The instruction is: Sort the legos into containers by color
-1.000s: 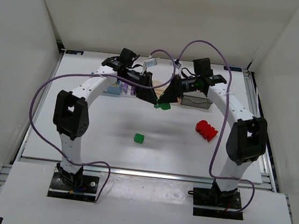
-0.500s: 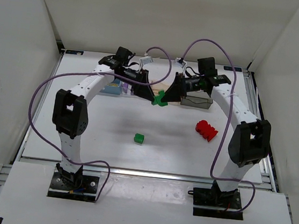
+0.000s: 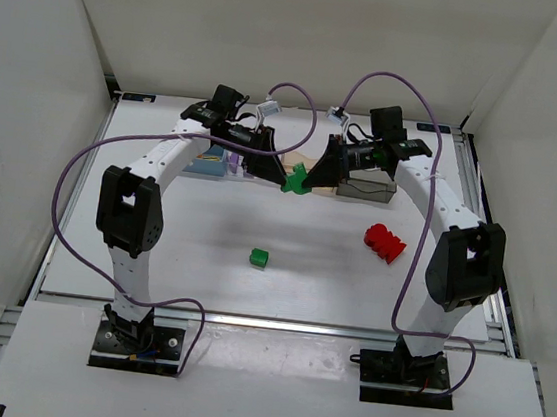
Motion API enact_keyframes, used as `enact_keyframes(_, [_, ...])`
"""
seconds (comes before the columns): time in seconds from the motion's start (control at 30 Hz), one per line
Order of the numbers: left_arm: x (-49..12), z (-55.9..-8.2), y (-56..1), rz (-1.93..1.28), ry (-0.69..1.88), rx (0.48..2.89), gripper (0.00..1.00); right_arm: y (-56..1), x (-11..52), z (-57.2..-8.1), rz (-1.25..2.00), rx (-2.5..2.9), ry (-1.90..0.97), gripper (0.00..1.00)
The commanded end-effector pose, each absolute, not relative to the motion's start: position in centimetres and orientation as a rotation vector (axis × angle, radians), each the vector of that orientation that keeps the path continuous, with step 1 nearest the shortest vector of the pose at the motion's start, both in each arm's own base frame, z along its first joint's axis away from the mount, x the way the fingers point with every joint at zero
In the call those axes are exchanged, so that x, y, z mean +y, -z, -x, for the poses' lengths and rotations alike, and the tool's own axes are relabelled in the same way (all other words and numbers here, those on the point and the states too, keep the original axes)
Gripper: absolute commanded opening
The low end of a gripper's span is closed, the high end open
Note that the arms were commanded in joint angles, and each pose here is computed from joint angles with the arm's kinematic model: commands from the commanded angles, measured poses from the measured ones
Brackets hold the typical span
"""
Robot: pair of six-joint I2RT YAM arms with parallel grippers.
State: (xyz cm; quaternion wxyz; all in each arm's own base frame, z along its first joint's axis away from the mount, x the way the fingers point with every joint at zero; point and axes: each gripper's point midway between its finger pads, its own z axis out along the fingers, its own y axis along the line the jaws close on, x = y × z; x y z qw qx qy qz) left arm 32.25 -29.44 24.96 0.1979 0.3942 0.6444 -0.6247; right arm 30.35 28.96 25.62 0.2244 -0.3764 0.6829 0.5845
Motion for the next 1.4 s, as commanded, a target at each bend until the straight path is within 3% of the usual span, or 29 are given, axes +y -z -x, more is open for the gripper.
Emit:
enact_keyframes(0.0, [-29.6, -31.9, -26.9, -1.150, 1.742, 1.713, 0.22, -27.6, 29.1, -29.8, 1.090, 1.781, -1.638, 0.42])
enact_keyframes(0.33, [-29.4, -31.4, -26.8, -1.150, 1.739, 1.722, 0.22, -27.5, 29.0, -29.6, 1.094, 1.768, -1.660, 0.00])
enact_keyframes(0.97, [-26.1, -29.4, -24.8, -1.118, 1.686, 1.823, 0.22, -28.1, 24.3, -31.3, 0.964, 1.789, -1.579, 0.00])
enact_keyframes(1.07, [-26.2, -30.5, -24.3, -1.081, 1.627, 1.868, 0.21, -28.1, 23.1, -31.5, 0.947, 1.798, -1.537, 0.00])
enact_keyframes(1.37, [-28.1, -42.4, -19.6, -0.833, 0.967, 2.071, 0.15, -27.2, 19.7, -31.8, 0.854, 1.889, -1.341, 0.00])
